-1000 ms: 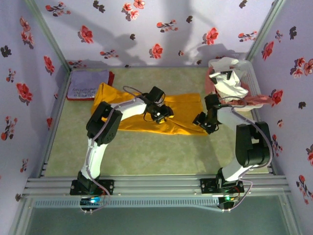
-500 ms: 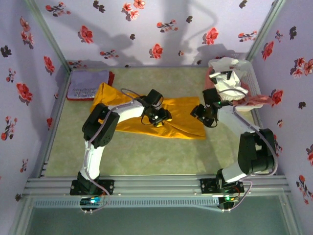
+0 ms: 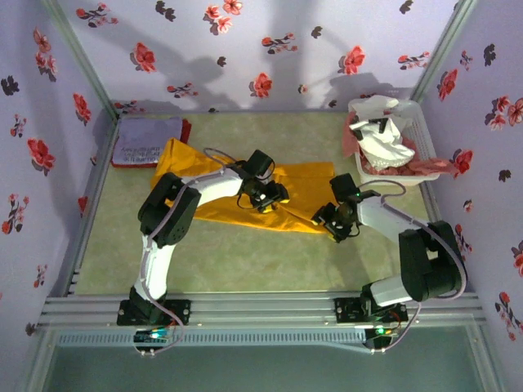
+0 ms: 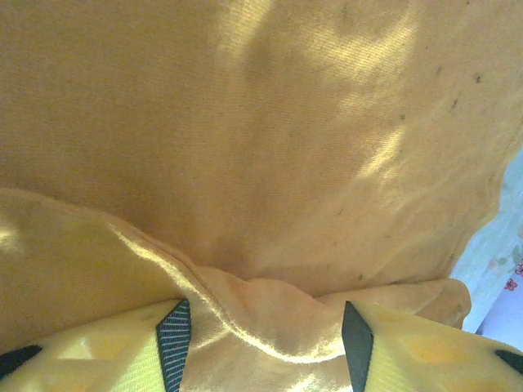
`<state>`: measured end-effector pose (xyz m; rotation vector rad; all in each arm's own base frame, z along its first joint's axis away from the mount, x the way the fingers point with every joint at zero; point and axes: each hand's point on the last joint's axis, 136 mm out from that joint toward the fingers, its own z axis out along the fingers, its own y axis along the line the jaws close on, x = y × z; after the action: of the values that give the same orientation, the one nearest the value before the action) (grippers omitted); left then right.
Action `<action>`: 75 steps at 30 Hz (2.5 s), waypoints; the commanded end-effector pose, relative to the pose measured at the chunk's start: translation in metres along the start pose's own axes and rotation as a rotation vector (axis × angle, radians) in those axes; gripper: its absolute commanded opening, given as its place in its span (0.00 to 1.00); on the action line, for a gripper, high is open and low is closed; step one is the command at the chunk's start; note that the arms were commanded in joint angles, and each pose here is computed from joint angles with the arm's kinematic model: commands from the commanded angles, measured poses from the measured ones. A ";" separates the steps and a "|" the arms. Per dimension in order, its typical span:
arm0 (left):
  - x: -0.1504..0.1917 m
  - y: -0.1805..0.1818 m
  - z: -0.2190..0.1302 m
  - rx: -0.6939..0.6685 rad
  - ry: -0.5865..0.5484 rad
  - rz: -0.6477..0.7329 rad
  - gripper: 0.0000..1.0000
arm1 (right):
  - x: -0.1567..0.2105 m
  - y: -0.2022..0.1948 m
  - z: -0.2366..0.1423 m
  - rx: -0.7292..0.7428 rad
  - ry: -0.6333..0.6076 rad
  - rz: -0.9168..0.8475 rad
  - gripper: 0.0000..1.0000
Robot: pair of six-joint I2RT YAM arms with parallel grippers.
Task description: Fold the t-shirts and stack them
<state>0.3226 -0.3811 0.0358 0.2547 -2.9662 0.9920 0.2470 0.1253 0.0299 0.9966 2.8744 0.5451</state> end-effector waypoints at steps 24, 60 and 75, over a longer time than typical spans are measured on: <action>0.015 0.000 -0.003 -0.005 0.013 0.020 0.56 | -0.027 -0.031 -0.028 0.134 -0.076 -0.066 0.40; 0.021 0.005 -0.002 -0.019 0.019 0.019 0.56 | -0.064 -0.025 -0.034 0.213 -0.172 -0.160 0.00; 0.025 0.002 -0.015 -0.011 0.011 0.032 0.57 | -0.109 -0.001 -0.044 0.189 -0.332 -0.134 0.17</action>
<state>0.3067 -0.3783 0.0373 0.2295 -2.9644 0.9856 0.3087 0.0525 0.0515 0.8130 2.7697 0.1257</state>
